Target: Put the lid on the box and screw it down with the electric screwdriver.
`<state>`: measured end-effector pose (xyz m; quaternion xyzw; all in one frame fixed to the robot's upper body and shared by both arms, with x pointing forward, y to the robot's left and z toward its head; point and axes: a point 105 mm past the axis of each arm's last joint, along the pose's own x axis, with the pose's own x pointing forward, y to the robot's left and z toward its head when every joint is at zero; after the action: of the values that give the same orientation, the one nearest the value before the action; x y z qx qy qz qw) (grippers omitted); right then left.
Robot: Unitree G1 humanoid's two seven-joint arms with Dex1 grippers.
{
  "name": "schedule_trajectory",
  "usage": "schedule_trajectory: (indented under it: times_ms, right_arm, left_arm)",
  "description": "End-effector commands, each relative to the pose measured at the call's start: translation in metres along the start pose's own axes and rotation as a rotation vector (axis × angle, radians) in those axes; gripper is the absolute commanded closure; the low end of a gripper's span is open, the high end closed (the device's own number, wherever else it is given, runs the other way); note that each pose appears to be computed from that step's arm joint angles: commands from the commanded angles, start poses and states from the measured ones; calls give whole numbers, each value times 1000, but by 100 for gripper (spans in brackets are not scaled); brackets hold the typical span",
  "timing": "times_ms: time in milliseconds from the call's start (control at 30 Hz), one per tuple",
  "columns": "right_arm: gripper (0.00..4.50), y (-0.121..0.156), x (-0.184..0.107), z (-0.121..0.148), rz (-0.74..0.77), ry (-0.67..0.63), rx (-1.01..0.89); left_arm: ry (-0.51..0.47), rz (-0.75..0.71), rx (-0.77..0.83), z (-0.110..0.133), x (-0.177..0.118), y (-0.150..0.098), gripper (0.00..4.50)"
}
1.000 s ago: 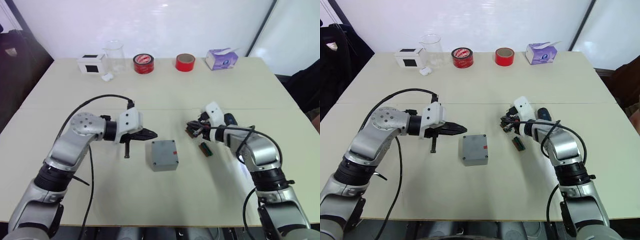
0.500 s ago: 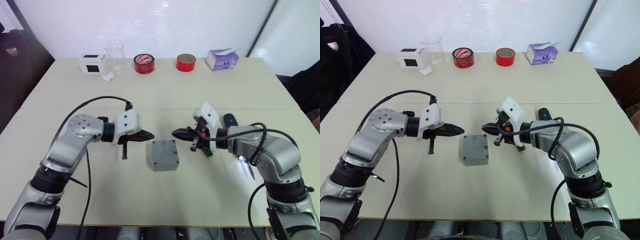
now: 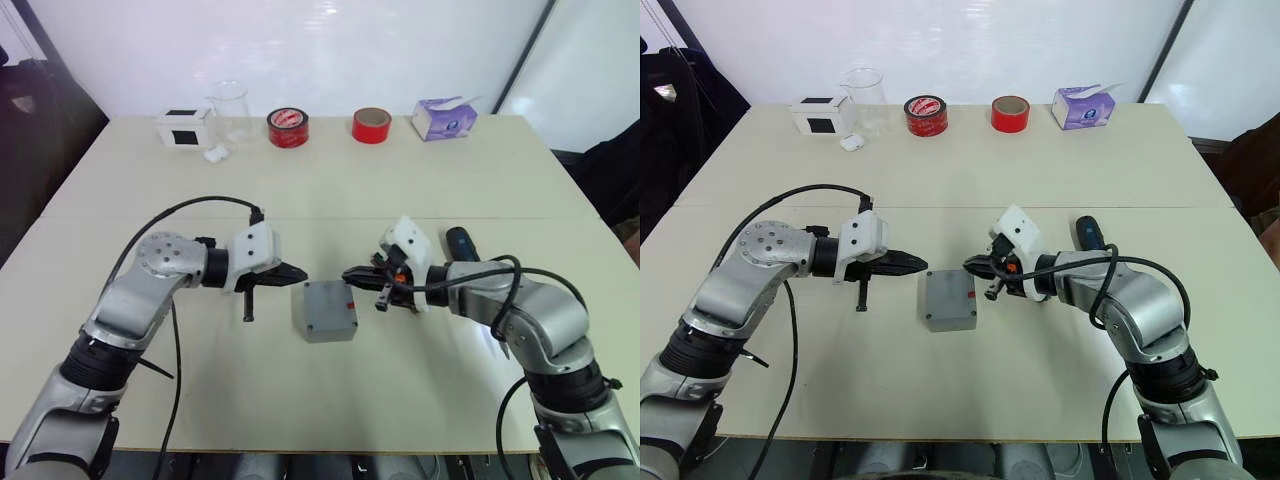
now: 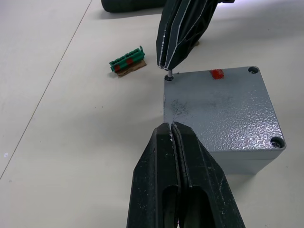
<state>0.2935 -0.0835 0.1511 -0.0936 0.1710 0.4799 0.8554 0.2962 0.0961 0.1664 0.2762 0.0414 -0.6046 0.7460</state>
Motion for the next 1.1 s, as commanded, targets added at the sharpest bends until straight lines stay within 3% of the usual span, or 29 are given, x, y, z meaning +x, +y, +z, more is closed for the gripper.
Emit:
schedule_trajectory:
  times_ms: [33,533,567,633,800,933,1100]
  right_arm:
    - [446,-1,0,5,-8,-19,-31]
    - [446,-1,4,-10,-1,36,-41]
    - [394,-1,3,-10,2,35,-40]
    - [354,0,2,-8,9,32,-42]
    - [147,0,-1,-2,15,20,-53]
    - [11,-9,-18,19,-34,-14,-77]
    - [5,-51,-64,34,-243,97,8]
  left_arm:
    - [-22,6,48,10,-2,-1,450]
    - [-48,4,47,15,-1,-4,450]
    - [-53,5,47,16,-2,-4,450]
    - [-56,6,48,18,-2,-4,450]
    - [-67,5,45,20,-3,-5,450]
    - [-96,1,54,27,-2,-5,450]
    - [-170,-27,81,46,0,-8,450]
